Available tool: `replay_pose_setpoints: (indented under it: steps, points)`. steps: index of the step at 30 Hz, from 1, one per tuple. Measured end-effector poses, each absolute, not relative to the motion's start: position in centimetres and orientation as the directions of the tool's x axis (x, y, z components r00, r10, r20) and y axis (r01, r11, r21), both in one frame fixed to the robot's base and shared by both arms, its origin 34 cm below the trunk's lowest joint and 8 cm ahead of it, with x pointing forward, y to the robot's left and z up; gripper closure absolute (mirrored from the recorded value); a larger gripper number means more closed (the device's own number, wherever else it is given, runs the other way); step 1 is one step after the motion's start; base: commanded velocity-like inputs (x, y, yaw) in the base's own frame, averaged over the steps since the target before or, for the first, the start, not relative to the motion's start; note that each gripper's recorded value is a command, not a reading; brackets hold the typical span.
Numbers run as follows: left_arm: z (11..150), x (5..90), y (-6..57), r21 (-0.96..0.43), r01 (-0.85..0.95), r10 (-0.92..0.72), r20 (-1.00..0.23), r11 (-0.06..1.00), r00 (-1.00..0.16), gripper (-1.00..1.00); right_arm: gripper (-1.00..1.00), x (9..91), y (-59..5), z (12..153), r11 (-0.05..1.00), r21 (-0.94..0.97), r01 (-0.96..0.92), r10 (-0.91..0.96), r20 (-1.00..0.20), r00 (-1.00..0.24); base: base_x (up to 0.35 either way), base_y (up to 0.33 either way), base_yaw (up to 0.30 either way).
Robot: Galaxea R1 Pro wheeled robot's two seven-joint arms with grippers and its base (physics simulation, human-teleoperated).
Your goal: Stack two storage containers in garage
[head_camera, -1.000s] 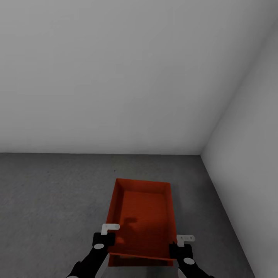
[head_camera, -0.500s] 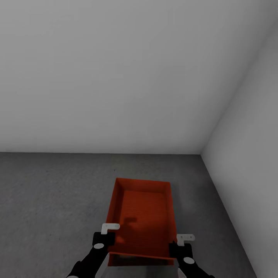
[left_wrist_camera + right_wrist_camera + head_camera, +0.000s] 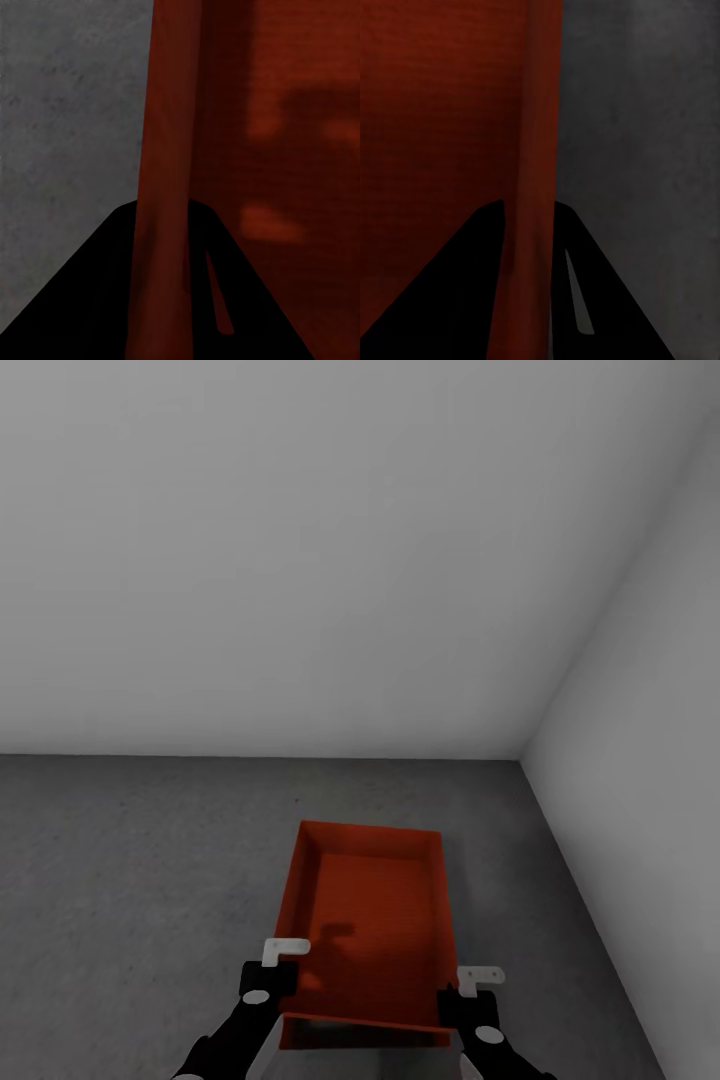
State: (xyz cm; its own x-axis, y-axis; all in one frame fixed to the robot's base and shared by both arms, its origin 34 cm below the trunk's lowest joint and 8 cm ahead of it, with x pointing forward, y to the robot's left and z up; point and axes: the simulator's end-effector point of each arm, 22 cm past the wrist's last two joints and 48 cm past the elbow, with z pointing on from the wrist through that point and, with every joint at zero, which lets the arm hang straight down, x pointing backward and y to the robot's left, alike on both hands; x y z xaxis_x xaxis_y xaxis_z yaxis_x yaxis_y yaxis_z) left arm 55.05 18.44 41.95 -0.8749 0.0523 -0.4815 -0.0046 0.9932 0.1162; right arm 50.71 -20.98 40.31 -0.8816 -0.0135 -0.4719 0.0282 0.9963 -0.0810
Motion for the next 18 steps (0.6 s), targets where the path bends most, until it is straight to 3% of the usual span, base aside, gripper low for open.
replay_pose_setpoints:
  steps: [18]
  points:
    - [41.96, 55.07, 18.44, 0.116, -0.004, 0.053, -0.482, 0.993, -0.874, 1.00, 1.00, 50.70, -20.97, 40.30, 0.996, -0.082, 0.028, -0.014, -0.472, -0.882, 0.000, 0.000, 0.000]
